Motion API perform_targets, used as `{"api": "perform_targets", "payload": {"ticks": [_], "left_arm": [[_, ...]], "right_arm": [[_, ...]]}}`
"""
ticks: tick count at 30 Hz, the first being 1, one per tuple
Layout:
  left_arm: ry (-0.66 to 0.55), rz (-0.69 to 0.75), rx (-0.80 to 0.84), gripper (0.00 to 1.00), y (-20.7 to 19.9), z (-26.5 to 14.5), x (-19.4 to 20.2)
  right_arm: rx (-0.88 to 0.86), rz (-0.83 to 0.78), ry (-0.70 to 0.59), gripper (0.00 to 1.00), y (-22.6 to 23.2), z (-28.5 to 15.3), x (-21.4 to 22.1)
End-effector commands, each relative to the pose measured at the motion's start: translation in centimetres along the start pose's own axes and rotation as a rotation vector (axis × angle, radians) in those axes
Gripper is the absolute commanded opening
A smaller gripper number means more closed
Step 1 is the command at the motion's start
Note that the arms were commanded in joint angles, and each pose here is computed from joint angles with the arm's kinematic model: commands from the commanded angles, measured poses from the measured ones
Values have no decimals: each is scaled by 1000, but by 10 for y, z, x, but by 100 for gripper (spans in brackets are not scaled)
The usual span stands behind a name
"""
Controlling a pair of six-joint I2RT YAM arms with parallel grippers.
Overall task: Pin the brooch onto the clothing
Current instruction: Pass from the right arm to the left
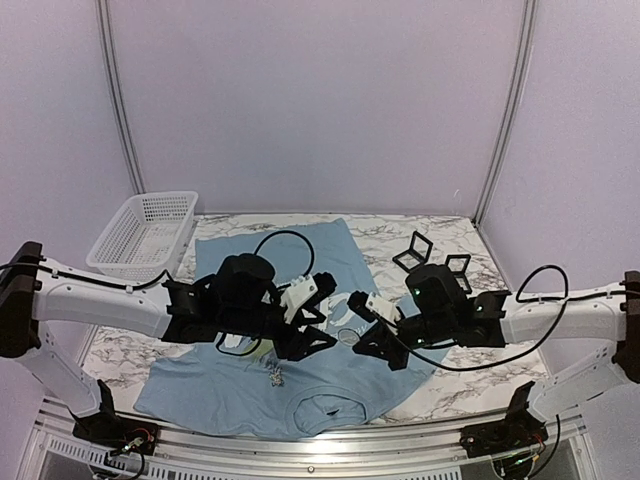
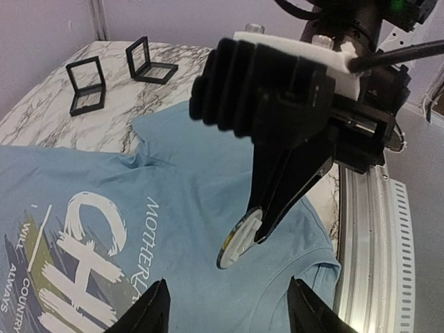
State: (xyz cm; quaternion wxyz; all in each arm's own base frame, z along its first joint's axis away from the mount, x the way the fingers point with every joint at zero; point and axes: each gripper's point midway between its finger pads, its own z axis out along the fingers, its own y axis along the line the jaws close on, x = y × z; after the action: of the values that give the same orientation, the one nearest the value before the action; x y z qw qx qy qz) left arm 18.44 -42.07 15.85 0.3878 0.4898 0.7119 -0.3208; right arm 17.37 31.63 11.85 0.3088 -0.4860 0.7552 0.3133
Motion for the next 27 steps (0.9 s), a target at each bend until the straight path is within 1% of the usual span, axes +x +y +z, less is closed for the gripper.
{"api": "perform_targets", "payload": {"ticks": [1, 3, 11, 14, 15, 17, 18, 22, 23, 25, 27], "left_arm": [[-52, 87, 153, 59, -20, 4, -16], [-53, 83, 186, 56, -25, 7, -17], [-64, 89, 165, 32, -20, 11, -24], [-70, 93, 193, 19, -25, 9, -25], [-72, 94, 212, 11, -28, 8, -26], [-75, 93, 230, 2, -32, 7, -27], [-76, 91, 245, 0, -34, 6, -28], [-93, 77, 285, 0, -41, 0, -33], [-105, 68, 276, 0, -40, -2, -37], [-145, 42, 247, 0, -36, -6, -47], [-222, 19, 234, 0, -35, -14, -63]], "right_arm": [[-125, -124, -89, 0, 25, -13, -29], [-147, -140, -107, 0, 29, -16, -34], [-181, -186, -119, 0, 41, -18, -39], [-181, -191, -120, 0, 42, -18, -40], [-180, -192, -122, 0, 42, -18, -41], [-180, -196, -130, 0, 42, -19, -43], [-181, -199, -137, 0, 43, -20, -45], [-163, -190, -172, 0, 40, -24, -49], [-159, -180, -192, 4, 39, -27, -51], [-165, -173, -284, 17, 39, -40, -62], [-190, -157, -364, 27, 42, -51, -64]]}}
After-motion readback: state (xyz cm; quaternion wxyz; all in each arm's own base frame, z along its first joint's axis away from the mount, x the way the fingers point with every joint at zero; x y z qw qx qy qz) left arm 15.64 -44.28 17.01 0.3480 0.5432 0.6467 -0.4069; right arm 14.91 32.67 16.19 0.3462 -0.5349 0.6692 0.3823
